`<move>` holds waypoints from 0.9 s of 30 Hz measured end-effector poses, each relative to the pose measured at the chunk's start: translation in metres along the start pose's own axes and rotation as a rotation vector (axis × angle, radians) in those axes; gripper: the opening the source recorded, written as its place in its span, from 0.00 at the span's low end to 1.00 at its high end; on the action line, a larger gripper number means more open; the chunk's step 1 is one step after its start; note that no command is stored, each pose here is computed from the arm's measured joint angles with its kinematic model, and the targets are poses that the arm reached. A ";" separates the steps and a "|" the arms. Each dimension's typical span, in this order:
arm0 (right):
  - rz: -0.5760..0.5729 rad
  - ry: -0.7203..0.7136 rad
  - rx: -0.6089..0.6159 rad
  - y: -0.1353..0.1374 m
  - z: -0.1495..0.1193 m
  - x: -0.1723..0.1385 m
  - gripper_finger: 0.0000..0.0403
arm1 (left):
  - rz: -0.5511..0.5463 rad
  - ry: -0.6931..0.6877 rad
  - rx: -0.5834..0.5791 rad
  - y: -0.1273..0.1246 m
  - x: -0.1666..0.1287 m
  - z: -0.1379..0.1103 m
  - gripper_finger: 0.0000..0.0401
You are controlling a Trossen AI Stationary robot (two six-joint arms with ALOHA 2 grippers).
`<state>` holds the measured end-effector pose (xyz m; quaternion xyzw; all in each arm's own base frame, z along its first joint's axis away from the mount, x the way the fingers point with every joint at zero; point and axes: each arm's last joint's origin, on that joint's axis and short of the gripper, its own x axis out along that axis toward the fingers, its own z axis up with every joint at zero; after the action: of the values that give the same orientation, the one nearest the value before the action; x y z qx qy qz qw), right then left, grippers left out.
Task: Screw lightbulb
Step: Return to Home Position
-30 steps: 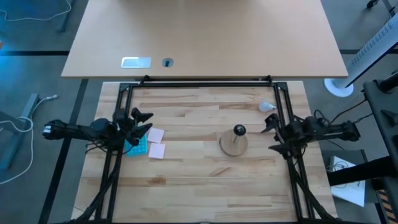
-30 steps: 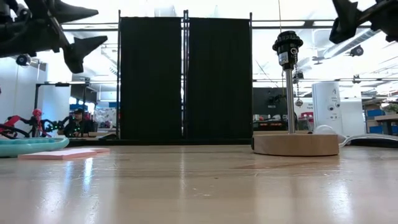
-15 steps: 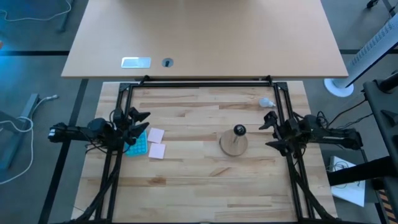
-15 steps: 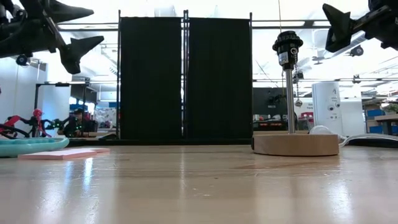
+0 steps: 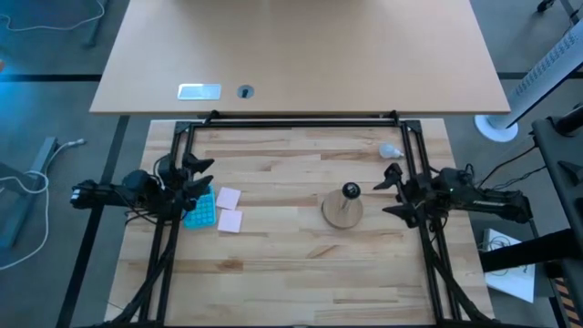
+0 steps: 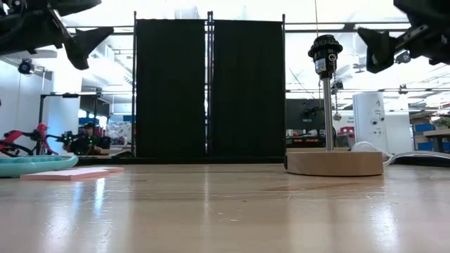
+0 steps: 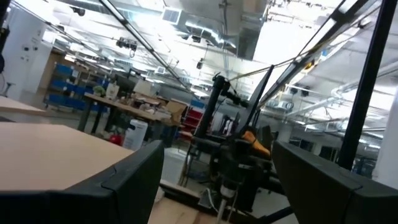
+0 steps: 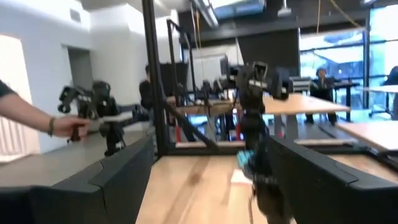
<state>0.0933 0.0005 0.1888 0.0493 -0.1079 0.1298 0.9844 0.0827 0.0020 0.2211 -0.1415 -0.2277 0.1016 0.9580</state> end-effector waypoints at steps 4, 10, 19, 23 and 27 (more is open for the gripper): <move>-0.011 0.054 0.015 -0.001 -0.005 0.000 0.77 | 0.001 0.008 0.020 0.000 0.000 -0.001 0.72; -0.027 0.140 0.054 -0.002 -0.014 -0.001 0.77 | 0.042 0.069 0.026 0.003 -0.001 -0.010 0.72; -0.068 -0.007 -0.136 -0.004 0.001 -0.001 0.77 | 0.056 0.053 -0.013 0.007 -0.002 -0.020 0.72; -0.096 0.001 -0.094 -0.007 0.000 -0.002 0.77 | 0.047 0.047 -0.032 0.007 -0.002 -0.019 0.72; -0.096 0.005 -0.111 -0.007 0.000 -0.002 0.77 | -0.057 0.081 -0.046 0.005 -0.002 -0.020 0.72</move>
<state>0.0934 -0.0067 0.1878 -0.0006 -0.1101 0.0763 0.9910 0.0897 0.0011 0.2013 -0.1607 -0.1950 0.0633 0.9655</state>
